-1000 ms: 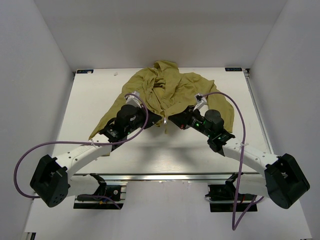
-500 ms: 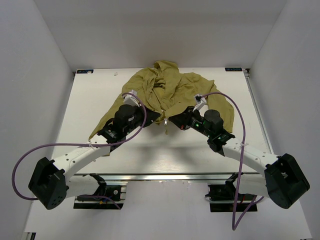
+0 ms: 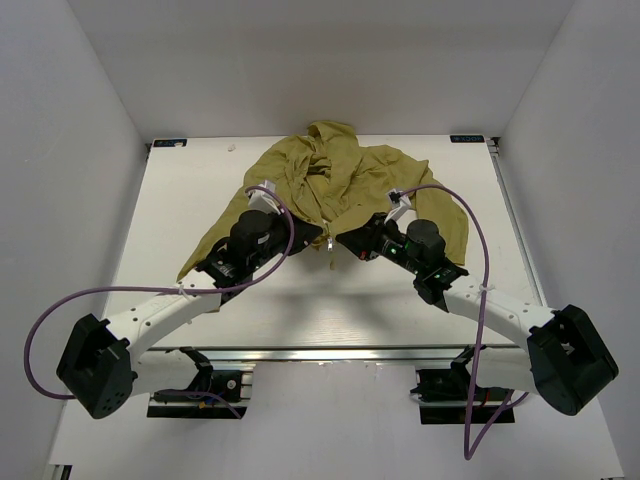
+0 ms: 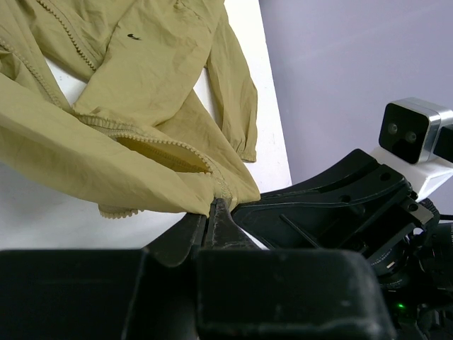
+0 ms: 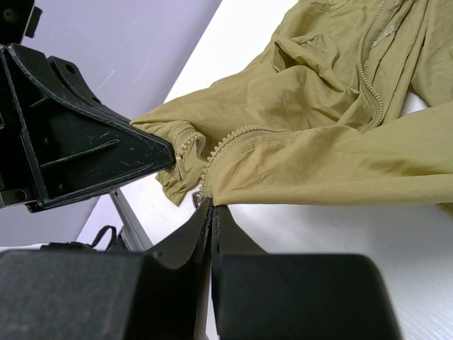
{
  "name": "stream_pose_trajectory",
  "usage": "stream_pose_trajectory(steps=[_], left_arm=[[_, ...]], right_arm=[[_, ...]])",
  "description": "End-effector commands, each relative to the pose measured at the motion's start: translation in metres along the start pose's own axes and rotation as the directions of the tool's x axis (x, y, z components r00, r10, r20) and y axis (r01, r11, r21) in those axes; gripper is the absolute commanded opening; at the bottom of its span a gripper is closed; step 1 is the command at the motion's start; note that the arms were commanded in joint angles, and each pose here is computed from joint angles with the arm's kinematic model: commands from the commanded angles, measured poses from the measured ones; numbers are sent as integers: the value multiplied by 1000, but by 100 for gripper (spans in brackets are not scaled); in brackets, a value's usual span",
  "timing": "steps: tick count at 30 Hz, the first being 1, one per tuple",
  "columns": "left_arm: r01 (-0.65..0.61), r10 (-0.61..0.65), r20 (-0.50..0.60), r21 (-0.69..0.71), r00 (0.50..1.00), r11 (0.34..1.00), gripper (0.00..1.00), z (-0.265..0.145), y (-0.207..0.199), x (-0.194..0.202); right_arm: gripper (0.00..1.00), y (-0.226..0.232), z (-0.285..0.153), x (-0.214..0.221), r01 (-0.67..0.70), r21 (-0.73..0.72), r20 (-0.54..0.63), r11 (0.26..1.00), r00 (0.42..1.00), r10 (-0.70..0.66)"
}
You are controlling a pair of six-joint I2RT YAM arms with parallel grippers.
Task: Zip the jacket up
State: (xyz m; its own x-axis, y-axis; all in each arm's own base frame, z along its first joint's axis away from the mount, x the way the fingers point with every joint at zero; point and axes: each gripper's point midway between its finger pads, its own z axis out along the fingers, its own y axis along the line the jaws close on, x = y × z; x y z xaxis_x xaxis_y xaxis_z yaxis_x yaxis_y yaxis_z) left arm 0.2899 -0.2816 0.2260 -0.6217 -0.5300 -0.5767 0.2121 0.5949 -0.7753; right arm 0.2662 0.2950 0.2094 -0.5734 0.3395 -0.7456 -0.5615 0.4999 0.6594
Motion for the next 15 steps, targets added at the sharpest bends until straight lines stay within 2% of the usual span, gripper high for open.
stream_pose_trajectory(steps=[1, 15], left_arm=[[0, -1, 35, 26, 999, 1000, 0, -4, -9, -7], [-13, 12, 20, 29, 1000, 999, 0, 0, -12, -3]], right_arm=[[0, 23, 4, -27, 39, -71, 83, 997, 996, -33], [0, 28, 5, -32, 28, -87, 100, 996, 995, -20]])
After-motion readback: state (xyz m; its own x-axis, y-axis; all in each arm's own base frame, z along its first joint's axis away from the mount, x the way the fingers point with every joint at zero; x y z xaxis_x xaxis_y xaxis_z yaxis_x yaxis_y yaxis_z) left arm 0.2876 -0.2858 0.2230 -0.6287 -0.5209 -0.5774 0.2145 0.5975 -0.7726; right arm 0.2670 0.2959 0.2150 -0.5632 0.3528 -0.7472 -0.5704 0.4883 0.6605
